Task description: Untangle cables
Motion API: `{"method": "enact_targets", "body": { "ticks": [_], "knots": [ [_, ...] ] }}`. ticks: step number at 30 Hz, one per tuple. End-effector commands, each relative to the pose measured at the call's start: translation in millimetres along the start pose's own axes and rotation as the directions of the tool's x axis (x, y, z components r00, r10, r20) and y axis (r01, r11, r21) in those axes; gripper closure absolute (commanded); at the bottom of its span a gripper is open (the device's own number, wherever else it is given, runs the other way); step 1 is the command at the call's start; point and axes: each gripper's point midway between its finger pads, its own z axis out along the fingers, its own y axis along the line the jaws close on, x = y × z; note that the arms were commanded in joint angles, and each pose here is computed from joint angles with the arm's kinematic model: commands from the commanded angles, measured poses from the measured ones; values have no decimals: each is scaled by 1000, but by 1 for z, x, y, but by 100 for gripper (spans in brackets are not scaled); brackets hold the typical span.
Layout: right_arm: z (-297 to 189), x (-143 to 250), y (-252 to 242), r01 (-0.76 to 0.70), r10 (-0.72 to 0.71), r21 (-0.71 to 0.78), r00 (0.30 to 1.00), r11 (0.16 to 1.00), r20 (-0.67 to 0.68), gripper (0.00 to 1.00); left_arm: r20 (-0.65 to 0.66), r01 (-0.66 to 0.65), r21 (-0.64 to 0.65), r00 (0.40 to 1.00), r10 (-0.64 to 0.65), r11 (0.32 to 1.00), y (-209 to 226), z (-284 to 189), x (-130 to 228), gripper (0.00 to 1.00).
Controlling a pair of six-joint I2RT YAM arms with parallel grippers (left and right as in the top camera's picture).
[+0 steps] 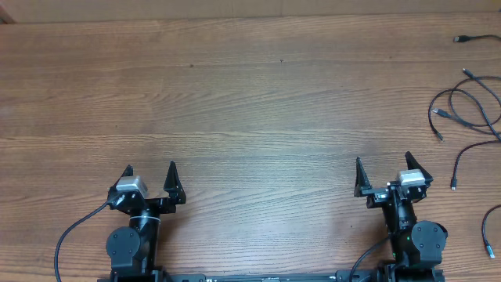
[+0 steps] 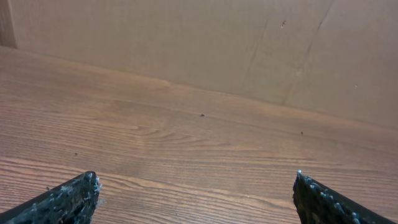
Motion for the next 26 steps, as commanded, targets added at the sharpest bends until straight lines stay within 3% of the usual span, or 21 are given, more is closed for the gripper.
{"method": "enact_targets", "body": {
  "ticks": [1,26],
  "knots": [
    [0,1,0,7,-7,-1,1000,1000,5,0,3,-24,-4,1000,24,1000,0,0,0,0],
    [0,1,0,7,-7,-1,1000,1000,5,0,3,-24,-4,1000,24,1000,0,0,0,0]
  ]
}}
